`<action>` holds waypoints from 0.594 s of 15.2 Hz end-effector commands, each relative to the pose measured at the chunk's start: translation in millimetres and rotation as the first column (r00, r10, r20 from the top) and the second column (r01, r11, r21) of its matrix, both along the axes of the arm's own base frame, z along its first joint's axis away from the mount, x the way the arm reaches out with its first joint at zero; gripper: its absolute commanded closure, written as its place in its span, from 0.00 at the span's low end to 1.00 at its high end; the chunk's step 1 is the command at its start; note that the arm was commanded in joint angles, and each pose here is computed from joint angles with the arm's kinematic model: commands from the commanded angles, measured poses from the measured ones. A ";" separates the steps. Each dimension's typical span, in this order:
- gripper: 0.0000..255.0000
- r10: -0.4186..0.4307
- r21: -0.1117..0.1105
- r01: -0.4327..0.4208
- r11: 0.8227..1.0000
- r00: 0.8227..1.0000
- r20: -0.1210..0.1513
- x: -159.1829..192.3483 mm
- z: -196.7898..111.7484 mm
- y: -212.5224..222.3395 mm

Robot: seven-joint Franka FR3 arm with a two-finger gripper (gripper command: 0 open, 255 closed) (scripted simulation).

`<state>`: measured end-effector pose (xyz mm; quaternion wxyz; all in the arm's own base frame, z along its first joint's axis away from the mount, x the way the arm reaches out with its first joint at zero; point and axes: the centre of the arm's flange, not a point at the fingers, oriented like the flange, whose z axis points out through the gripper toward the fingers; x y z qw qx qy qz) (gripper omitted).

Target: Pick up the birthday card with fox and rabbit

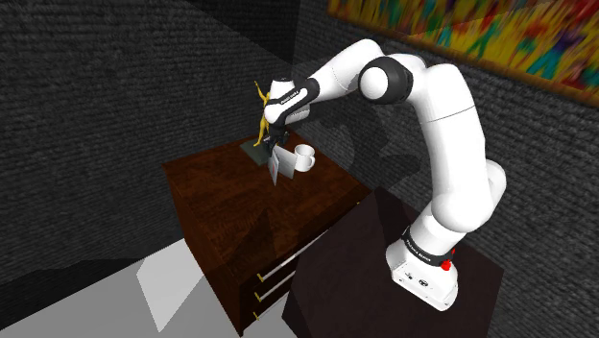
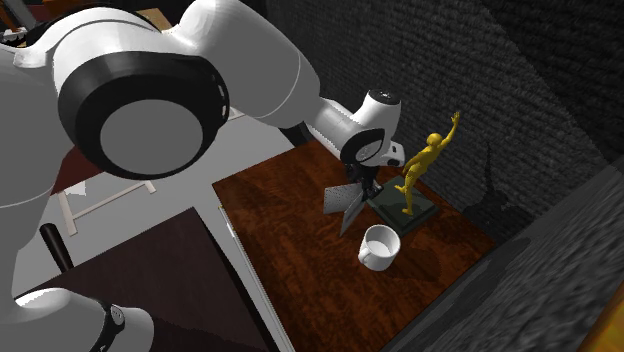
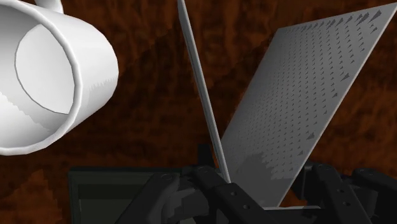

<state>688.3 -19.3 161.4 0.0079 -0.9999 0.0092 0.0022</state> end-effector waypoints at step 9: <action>1.00 0.000 0.000 0.000 1.000 1.000 -0.002 -0.2 29.5 -0.2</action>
